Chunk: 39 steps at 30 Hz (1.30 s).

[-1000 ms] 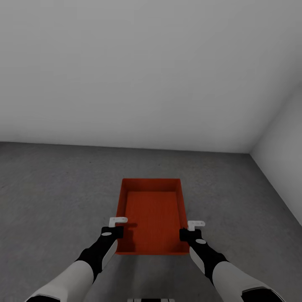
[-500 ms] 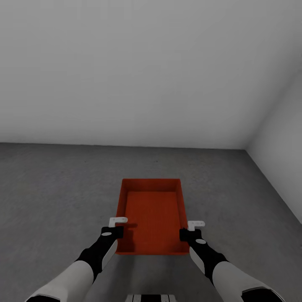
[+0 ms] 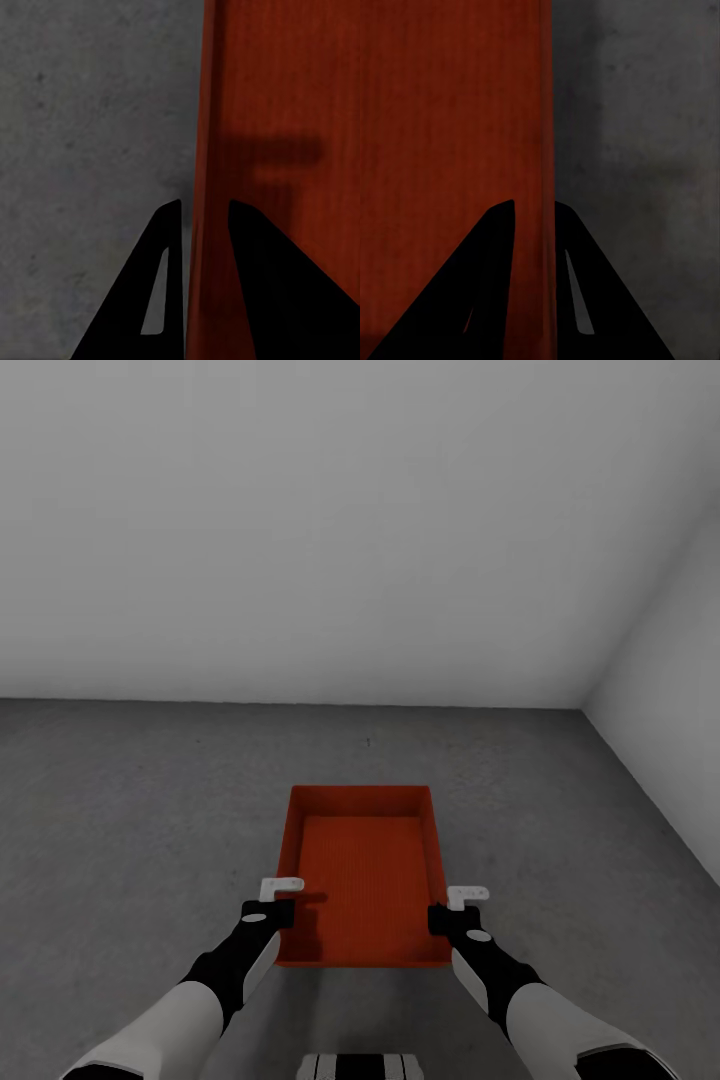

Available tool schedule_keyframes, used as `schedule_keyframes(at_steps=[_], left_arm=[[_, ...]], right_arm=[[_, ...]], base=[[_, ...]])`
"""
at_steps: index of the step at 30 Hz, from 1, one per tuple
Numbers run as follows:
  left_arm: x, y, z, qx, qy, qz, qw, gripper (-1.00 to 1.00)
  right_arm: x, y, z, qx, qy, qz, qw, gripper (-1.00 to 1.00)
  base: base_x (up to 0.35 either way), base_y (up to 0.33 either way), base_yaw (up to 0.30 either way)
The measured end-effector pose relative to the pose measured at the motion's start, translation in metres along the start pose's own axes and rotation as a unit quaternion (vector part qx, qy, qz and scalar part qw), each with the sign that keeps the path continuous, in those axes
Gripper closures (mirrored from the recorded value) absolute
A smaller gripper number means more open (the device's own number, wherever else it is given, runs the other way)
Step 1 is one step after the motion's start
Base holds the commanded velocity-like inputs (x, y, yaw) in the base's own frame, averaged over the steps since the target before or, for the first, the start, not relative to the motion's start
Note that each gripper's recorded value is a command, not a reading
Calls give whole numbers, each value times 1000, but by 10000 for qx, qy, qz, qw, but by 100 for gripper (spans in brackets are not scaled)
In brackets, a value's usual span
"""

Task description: Move the two storage containers from the living room to the garage. In the garage, place one container on the floor and stack the other container on top of it (either order is fine).

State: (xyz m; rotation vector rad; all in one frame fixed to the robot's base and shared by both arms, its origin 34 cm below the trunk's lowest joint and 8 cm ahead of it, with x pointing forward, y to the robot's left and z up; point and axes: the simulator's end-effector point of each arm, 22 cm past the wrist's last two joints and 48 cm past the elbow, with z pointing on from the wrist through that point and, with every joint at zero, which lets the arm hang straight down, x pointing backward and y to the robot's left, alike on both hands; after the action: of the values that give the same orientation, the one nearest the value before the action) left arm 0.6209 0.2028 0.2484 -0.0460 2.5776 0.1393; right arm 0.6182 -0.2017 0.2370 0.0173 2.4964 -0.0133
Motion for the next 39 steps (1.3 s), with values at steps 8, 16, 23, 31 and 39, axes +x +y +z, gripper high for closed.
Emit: schedule_keyframes(at_steps=[8, 16, 23, 31, 39], left_arm=[[0, 0, 0, -2, 8, 4, 10000, 100], [0, 0, 0, -1, 2, 1, 10000, 100], [4, 0, 3, -2, 6, 3, 10000, 100], [7, -1, 6, -1, -3, 1, 10000, 100], [6, 0, 6, 1, -17, -5, 10000, 100]], right_arm=[[0, 0, 0, 1, 7, 0, 10000, 100], [0, 0, 0, 0, 2, 0, 10000, 100], [4, 0, 3, 2, 5, 1, 10000, 100], [7, 0, 6, 2, -3, -1, 10000, 100], [7, 0, 6, 3, -15, 0, 10000, 100]], base=[[0, 0, 0], [0, 0, 0], [0, 0, 0], [0, 0, 0], [0, 0, 0]])
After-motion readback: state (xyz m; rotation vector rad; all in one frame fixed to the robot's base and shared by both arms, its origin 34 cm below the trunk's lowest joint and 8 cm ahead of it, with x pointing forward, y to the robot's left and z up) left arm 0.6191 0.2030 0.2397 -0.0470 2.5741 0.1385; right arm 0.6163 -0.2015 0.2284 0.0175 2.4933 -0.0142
